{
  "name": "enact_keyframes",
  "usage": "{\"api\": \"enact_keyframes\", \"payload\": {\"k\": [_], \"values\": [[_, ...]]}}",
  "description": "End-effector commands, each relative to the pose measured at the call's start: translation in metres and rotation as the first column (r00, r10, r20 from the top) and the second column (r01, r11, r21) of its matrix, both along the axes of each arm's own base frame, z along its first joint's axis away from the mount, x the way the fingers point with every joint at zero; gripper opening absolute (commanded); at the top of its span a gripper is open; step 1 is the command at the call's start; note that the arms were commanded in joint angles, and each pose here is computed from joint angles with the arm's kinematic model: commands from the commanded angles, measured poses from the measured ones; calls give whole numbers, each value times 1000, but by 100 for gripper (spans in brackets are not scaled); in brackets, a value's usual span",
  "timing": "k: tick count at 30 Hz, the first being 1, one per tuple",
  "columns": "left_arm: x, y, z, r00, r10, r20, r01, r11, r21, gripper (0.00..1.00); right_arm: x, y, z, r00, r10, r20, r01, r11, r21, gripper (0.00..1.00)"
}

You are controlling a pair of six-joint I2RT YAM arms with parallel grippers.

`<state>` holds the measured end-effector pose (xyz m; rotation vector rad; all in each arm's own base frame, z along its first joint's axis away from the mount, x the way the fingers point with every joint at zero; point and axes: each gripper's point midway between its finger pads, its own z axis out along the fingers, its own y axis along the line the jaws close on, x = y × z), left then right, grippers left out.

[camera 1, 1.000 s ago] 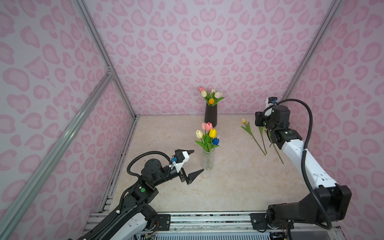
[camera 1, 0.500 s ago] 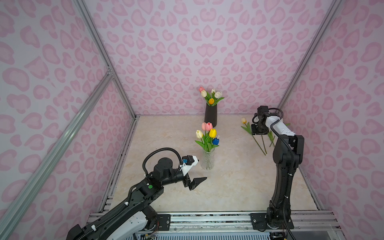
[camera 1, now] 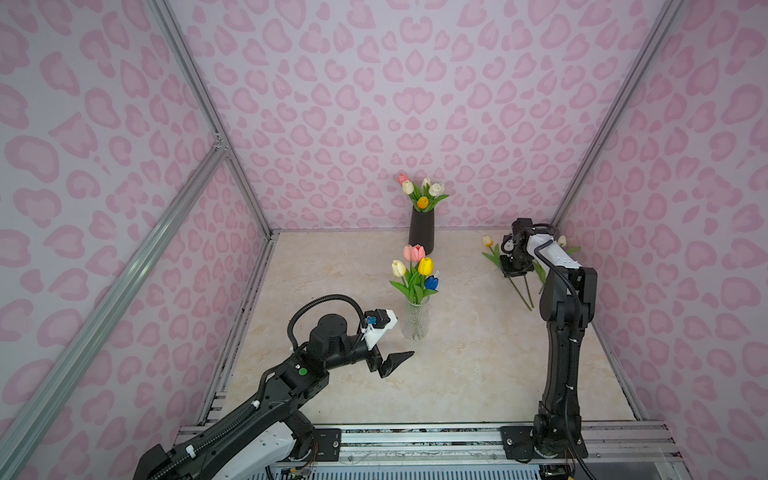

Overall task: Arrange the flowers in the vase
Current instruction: 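Grasp the stem of the orange-tipped cream tulip with the right gripper, then lift and carry the orange-tipped tulip upright to the glass vase with the right gripper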

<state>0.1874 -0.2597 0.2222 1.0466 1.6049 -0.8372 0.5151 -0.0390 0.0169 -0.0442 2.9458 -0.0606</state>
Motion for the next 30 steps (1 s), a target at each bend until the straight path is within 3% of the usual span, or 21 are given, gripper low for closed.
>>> {"api": "enact_keyframes", "payload": {"k": [1, 7, 10, 14, 21, 26, 30], "values": [[6, 0, 20, 997, 25, 72, -23, 999, -36, 98, -12, -5, -24, 998, -8, -70, 6, 1000, -17, 11], [19, 21, 35, 972, 170, 162, -162, 985, -65, 99, -8, 10, -13, 998, 20, -58, -22, 999, -26, 0], [22, 44, 55, 928, 286, 241, -254, 955, -153, 98, -2, 29, 16, 999, 24, 47, -26, 999, 36, 0], [24, 70, 69, 871, 412, 268, -348, 902, -255, 97, -5, 41, 61, 980, -21, 197, 9, 998, 63, 0], [44, 104, 73, 761, 599, 248, -523, 793, -311, 97, -45, 67, 110, 917, -90, 389, 37, 989, 141, 0], [61, 95, 77, 765, 596, 243, -530, 797, -288, 97, -79, 90, 155, 838, -86, 538, -27, 980, 199, 0], [71, 84, 77, 782, 578, 233, -512, 809, -289, 97, -99, 110, 197, 743, -86, 664, -115, 960, 254, 0]]}}
